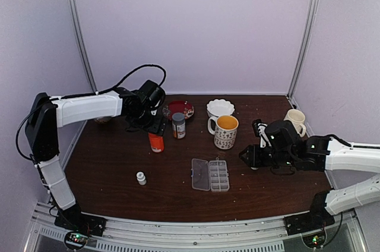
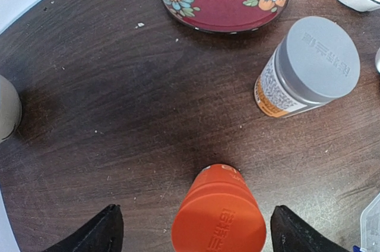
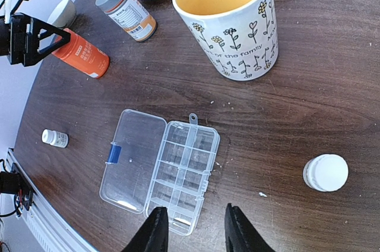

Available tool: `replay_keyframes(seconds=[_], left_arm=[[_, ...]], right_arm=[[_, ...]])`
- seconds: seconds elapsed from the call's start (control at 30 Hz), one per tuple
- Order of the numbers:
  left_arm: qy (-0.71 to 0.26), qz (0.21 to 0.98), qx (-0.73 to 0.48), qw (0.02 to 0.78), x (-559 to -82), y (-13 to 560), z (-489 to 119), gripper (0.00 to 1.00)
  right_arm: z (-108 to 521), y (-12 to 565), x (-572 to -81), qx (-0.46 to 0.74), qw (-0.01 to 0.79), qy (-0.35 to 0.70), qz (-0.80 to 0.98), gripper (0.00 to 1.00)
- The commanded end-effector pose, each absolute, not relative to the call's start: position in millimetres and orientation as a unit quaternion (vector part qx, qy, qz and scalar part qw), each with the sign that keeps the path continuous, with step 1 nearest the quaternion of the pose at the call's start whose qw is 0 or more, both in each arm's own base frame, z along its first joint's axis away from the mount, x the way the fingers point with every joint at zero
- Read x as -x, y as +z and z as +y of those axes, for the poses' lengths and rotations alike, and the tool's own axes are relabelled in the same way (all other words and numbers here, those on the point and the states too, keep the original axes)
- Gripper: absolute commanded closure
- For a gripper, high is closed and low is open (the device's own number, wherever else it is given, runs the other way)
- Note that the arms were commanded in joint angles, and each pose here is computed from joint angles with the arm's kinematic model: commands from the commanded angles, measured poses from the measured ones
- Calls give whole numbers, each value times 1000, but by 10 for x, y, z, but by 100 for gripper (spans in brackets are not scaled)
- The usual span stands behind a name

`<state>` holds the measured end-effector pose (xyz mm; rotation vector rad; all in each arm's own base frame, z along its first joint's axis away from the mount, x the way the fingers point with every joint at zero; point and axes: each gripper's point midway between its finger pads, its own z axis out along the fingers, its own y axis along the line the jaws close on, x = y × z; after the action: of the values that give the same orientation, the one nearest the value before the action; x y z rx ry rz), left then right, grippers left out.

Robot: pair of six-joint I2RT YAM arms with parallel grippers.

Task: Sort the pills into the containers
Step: Pick up the pill bottle from the center of the board.

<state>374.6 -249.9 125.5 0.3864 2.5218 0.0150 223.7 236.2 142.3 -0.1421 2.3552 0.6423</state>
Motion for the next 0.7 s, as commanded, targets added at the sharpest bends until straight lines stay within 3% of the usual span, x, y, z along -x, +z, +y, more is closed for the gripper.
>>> replay_keyframes(seconds=[0.0,0.53,0.67], left_arm=[[-6,946,-151,286,-3816,1256,-2546,12],[-22,952,-147,268,-3801,1154,-2581,34],[-22,953,-147,263,-3788,1117,-2576,35]], right_arm=[[2342,1498,-2292,49,354,242,902,66],[2343,1457,-2284,48,350,243,904,66],[2343,1447,-2283,47,348,243,904,66]])
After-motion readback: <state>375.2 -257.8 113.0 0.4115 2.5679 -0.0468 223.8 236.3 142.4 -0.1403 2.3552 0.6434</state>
